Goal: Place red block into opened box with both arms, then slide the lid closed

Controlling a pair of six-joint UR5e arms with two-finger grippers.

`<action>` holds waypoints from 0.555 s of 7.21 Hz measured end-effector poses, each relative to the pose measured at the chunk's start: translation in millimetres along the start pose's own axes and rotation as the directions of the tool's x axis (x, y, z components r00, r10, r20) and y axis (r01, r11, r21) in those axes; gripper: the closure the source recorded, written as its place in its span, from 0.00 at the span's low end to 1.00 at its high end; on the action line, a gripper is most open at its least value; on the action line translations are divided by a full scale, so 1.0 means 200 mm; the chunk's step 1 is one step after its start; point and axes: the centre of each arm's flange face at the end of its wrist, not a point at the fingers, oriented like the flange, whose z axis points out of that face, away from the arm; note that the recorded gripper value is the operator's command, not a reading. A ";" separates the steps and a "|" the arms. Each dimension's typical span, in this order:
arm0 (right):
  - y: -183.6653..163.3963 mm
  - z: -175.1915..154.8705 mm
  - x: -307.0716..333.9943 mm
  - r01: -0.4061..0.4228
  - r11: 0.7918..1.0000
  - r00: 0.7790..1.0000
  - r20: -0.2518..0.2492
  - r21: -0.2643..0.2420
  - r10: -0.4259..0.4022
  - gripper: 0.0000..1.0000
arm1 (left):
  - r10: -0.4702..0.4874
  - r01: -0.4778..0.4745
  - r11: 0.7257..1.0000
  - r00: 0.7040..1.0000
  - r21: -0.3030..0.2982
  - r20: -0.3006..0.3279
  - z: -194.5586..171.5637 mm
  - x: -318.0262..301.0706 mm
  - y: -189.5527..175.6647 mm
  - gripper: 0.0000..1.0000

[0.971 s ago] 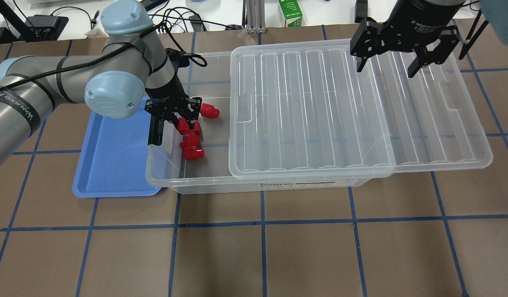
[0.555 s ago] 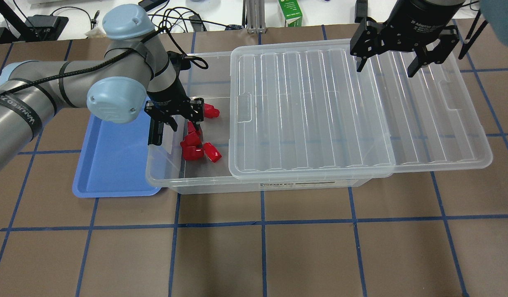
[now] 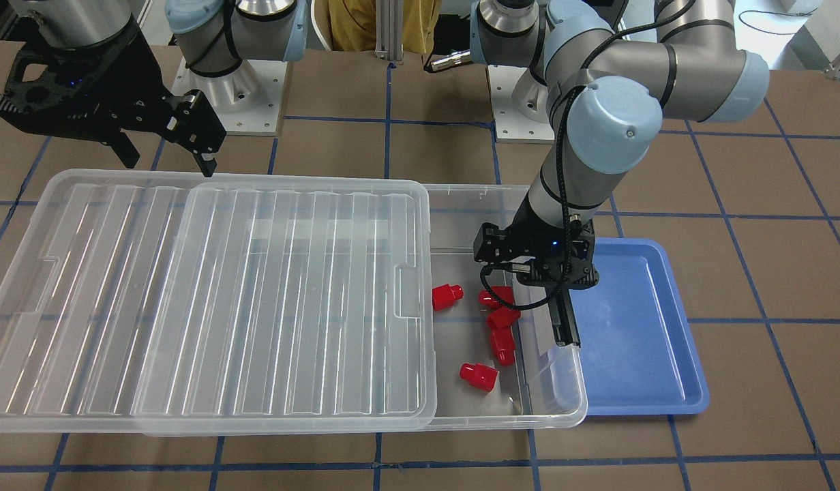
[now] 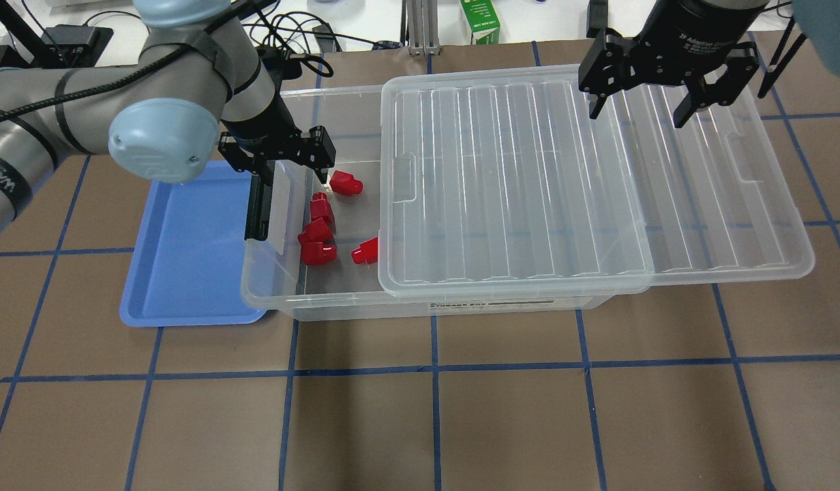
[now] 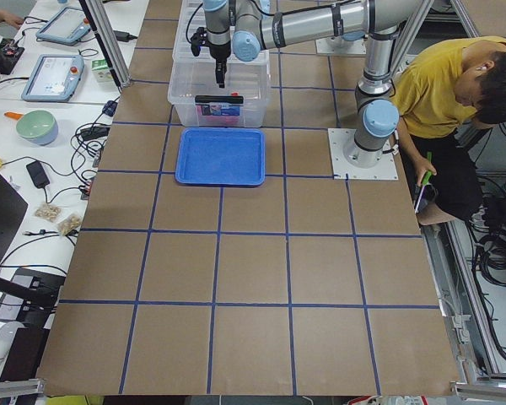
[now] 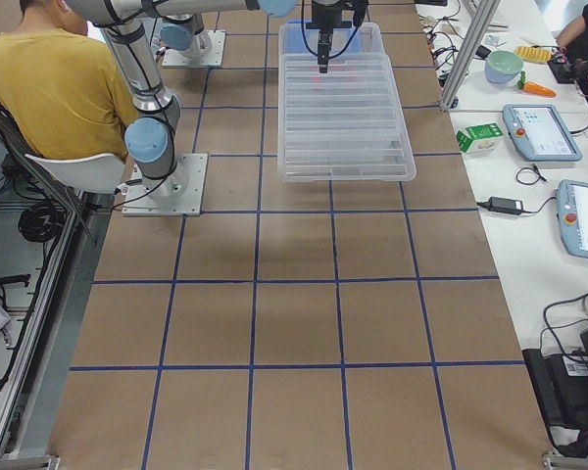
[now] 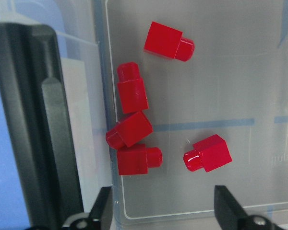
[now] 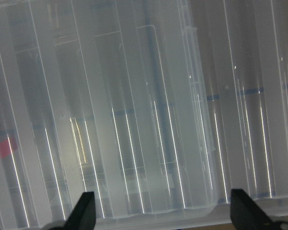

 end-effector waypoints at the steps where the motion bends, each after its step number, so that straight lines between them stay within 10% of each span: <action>1: 0.00 0.00 0.00 0.000 1.000 1.000 0.000 0.000 0.000 0.00 | -0.002 0.002 1.000 1.000 0.020 0.002 -0.12 -0.01 -0.01 0.00; 4: 0.00 0.00 0.00 -0.001 1.000 1.000 0.000 0.000 0.001 0.00 | 0.009 -0.009 1.000 0.999 -0.001 0.042 -0.55 -0.16 0.09 0.00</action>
